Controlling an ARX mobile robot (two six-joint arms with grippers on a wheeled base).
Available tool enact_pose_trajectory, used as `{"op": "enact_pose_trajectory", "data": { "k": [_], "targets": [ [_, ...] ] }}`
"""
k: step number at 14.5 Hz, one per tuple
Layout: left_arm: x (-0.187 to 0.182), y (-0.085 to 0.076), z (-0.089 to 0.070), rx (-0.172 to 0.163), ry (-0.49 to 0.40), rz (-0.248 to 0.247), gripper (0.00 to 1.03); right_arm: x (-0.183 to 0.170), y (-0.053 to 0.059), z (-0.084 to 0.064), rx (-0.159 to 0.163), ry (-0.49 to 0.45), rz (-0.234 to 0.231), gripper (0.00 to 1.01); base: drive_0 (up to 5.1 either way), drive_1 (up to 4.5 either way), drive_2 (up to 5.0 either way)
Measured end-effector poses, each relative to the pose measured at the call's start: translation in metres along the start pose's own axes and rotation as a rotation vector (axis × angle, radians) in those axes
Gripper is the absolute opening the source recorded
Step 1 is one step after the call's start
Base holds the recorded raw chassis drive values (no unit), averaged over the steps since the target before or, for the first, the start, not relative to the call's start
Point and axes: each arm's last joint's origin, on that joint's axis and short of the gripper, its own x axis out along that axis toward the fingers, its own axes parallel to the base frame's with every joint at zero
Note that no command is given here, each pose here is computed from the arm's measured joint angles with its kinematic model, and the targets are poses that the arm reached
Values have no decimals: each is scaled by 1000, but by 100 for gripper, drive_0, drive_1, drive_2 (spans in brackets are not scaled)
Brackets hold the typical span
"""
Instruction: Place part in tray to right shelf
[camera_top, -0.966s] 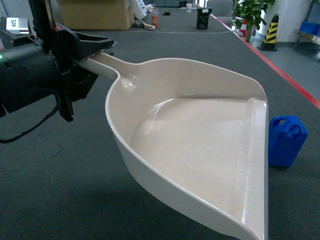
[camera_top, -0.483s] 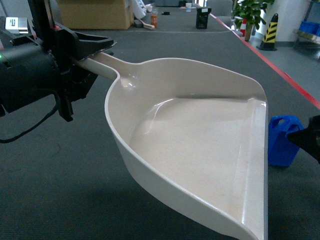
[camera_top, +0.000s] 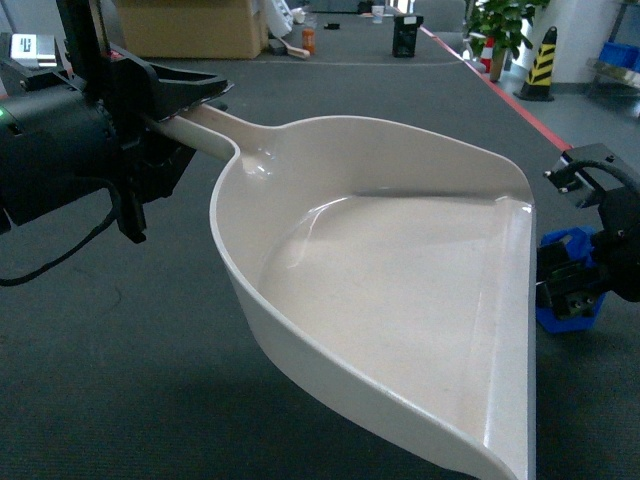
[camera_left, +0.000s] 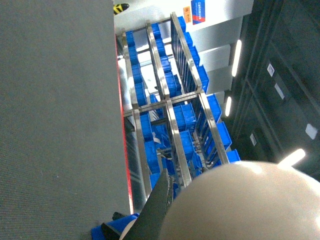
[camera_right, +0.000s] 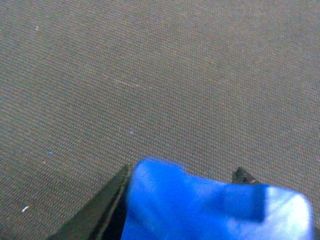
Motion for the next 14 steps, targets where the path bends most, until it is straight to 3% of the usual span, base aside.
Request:
{"op": "enact_pose_trajectory", "data": {
  "k": [1, 4, 6, 8, 11, 12, 13, 14],
  "targets": [
    [0, 0, 0, 0, 1, -1, 13, -11, 0, 0, 10, -8, -8, 48, 0, 0, 0],
    [0, 0, 0, 0, 1, -1, 13, -59, -2, 10, 24, -93, 2, 46, 0, 0, 0],
    [0, 0, 0, 0, 0, 0, 13, -98, 3, 32, 11, -211, 21, 46, 0, 0, 0],
    [0, 0, 0, 0, 0, -1, 13, -131, 17, 58, -15, -352, 56, 46, 0, 0, 0],
    [0, 0, 0, 0, 2, -1, 13, -148, 36, 73, -38, -442, 98, 46, 0, 0, 0],
    [0, 0, -1, 0, 3, 0, 13, -154, 47, 81, -40, -476, 136, 46, 0, 0, 0],
    [0, 0, -1, 0, 2, -1, 13, -155, 75, 92, -37, -521, 214, 46, 0, 0, 0],
    [0, 0, -1, 0, 2, -1, 13, -141, 101, 94, -40, -490, 262, 46, 0, 0, 0]
  ]
}}
